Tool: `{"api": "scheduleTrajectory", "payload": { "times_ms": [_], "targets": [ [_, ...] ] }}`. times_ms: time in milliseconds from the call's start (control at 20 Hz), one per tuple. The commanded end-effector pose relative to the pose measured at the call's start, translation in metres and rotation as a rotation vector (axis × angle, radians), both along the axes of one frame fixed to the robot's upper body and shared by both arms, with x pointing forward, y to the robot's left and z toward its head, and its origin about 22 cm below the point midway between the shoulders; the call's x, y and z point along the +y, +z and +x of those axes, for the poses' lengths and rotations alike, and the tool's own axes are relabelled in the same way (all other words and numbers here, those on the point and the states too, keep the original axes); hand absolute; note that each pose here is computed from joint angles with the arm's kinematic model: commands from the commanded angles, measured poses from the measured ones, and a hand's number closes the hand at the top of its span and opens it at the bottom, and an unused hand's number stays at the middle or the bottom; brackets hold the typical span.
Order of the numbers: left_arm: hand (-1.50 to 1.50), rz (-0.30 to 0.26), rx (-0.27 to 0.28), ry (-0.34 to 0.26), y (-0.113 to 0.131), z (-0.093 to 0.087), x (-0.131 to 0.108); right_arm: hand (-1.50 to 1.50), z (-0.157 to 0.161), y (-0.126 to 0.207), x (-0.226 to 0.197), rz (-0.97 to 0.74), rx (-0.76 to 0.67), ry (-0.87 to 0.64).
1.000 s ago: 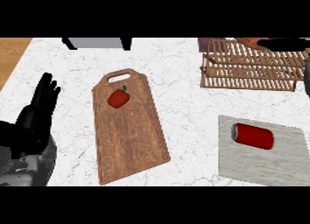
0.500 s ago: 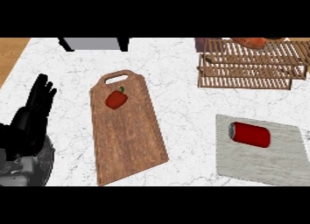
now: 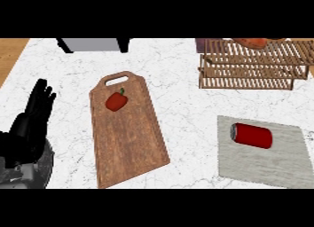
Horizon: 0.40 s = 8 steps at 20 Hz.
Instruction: Pick the sweet potato from the placemat and place it in the tiered shelf
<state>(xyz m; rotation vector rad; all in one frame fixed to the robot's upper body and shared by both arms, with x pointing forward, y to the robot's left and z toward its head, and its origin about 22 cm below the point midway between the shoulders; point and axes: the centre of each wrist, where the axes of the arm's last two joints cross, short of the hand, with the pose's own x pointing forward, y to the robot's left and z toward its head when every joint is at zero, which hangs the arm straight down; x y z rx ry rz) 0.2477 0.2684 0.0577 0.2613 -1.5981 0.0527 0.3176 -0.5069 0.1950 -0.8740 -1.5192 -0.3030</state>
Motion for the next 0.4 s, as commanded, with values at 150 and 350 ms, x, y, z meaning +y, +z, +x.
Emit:
{"api": "scheduleTrajectory", "payload": {
  "times_ms": [150,350],
  "targets": [
    [0.0,-0.002,0.005,-0.021,-0.006,-0.001,0.0,-1.5,-0.062,-0.018,-0.036,0.001,-0.001,0.043],
    [0.0,0.01,0.002,-0.013,-0.004,0.002,0.008,-1.5,-0.083,-0.001,-0.063,0.01,-0.023,0.064]
  ]
}}
